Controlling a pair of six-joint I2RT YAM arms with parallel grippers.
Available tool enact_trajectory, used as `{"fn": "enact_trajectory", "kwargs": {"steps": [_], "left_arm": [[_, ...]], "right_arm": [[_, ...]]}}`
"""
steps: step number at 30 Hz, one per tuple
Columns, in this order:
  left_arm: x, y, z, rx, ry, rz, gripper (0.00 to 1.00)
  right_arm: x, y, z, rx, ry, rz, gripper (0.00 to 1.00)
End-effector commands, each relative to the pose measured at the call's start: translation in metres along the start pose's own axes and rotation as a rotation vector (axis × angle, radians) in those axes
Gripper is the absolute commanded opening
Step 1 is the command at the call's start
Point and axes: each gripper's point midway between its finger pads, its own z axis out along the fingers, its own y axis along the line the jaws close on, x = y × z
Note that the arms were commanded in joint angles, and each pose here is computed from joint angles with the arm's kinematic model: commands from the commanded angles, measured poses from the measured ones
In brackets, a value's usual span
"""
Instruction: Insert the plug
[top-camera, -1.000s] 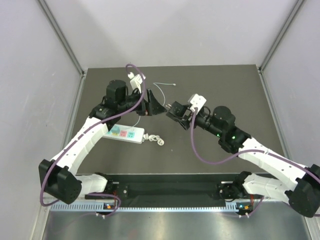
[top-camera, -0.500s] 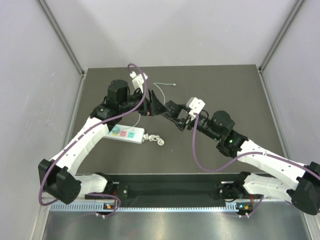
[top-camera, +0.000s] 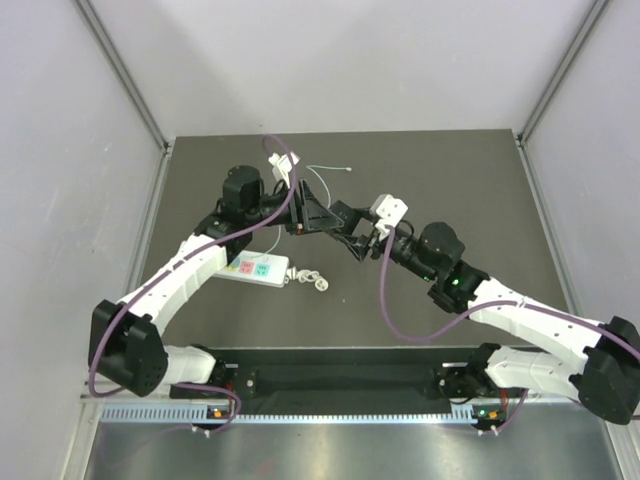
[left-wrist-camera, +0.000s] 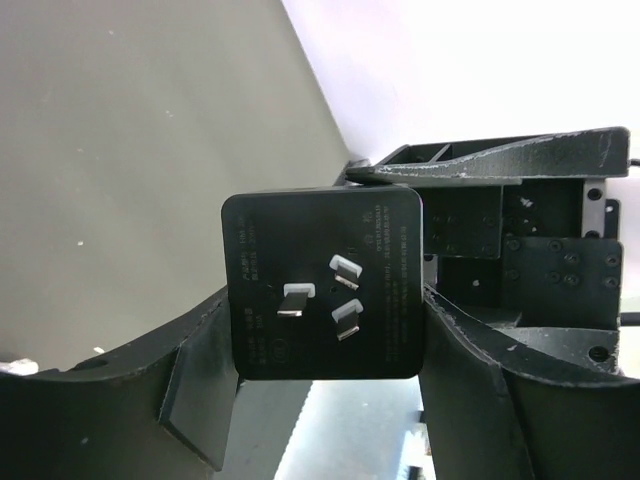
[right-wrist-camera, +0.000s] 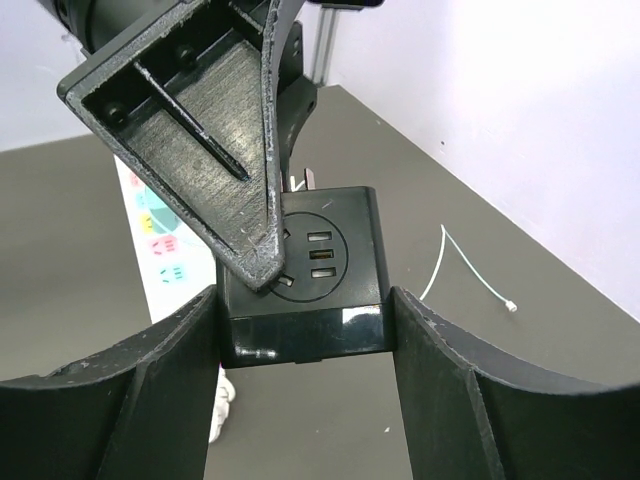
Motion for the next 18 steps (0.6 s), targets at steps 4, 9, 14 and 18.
{"fn": "enact_trajectory", "kwargs": {"steps": [4, 9, 14, 18], "left_arm": [[-0.008, -0.048, -0.003, 0.203, -0.025, -0.007, 0.00], [-0.007, -0.064, -0.015, 0.239, -0.057, 0.153, 0.00], [-0.009, -0.067, -0.028, 0.114, -0.135, 0.409, 0.00], [0.006, -0.089, -0.040, 0.224, -0.168, 0.594, 0.00]], "right_arm": [[-0.034, 0.006, -0.013, -0.005, -0.198, 0.073, 0.80], [-0.049, 0.001, -0.050, -0.099, -0.357, 0.136, 0.93], [-0.052, 0.010, -0.067, -0.188, -0.364, 0.017, 0.91], [-0.054, 0.019, -0.083, -0.205, -0.432, -0.116, 0.93]]}}
